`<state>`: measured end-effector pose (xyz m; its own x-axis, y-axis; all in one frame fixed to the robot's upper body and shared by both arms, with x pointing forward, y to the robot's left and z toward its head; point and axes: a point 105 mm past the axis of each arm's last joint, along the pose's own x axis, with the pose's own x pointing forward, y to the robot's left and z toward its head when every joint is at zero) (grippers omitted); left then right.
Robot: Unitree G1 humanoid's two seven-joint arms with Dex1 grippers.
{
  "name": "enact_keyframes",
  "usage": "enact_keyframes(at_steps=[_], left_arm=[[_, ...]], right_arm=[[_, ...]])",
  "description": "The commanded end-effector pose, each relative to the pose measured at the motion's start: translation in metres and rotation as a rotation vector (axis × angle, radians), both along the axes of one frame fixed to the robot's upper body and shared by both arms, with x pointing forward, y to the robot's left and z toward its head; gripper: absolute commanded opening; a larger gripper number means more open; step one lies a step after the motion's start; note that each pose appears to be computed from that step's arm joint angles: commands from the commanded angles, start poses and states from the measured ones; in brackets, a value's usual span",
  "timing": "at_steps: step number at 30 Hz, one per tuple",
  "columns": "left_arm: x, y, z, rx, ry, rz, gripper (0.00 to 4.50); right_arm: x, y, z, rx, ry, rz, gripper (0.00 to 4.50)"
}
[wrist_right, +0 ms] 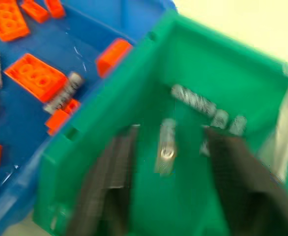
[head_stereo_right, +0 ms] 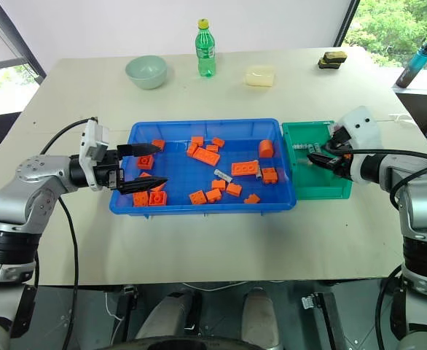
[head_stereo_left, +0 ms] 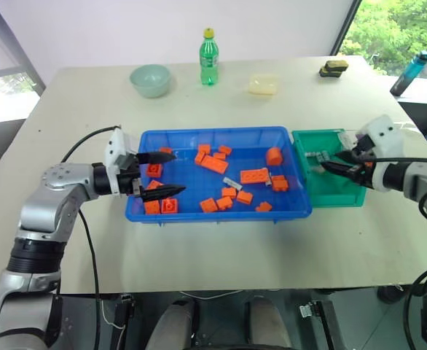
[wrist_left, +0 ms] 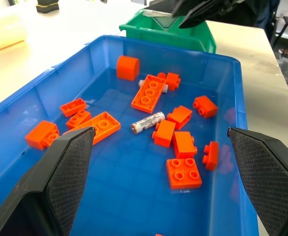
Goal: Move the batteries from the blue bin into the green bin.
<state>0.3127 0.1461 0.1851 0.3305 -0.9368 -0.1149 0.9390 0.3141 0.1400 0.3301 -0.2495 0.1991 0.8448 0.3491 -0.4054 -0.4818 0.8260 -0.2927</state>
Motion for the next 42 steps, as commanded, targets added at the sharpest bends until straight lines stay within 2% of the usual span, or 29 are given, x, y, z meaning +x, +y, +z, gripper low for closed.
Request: enact_keyframes(at_steps=[1,6,10,14,18,22,25,28,37,40,42], left_arm=[[0.000,-0.002,0.009,-0.004,-0.044,-0.011,4.50],[-0.005,-0.007,0.003,0.006,-0.038,-0.035,4.50],[-0.003,-0.008,0.004,0.004,-0.044,-0.032,4.50],[-0.002,-0.009,0.004,0.005,-0.055,-0.024,4.50],[-0.003,-0.009,0.004,-0.005,-0.058,-0.014,4.50],[-0.005,-0.009,0.003,-0.011,-0.055,-0.003,4.50],[-0.006,-0.008,0.002,-0.010,-0.054,0.003,4.50],[-0.005,-0.006,0.004,-0.010,-0.056,0.009,4.50],[-0.001,-0.005,0.005,-0.011,-0.061,0.019,4.50],[0.000,-0.006,0.005,-0.011,-0.062,0.018,4.50],[0.001,-0.006,0.005,-0.011,-0.063,0.016,4.50]], right_arm=[[0.003,0.015,0.022,-0.029,-0.060,0.085,3.29],[0.019,0.074,0.038,-0.007,-0.087,0.305,3.29],[0.028,0.122,0.032,-0.052,-0.082,0.462,3.29],[0.038,0.163,0.004,-0.064,-0.012,0.525,3.29],[0.045,0.182,-0.023,-0.067,0.055,0.503,3.29],[0.051,0.195,-0.038,-0.046,0.083,0.466,3.29],[0.050,0.198,-0.044,-0.039,0.102,0.464,2.49],[0.050,0.198,-0.046,-0.040,0.107,0.460,1.01],[0.041,0.197,-0.043,-0.014,0.118,0.468,1.01],[0.038,0.195,-0.044,-0.021,0.123,0.462,1.84],[0.037,0.193,-0.048,-0.030,0.131,0.456,2.73]])
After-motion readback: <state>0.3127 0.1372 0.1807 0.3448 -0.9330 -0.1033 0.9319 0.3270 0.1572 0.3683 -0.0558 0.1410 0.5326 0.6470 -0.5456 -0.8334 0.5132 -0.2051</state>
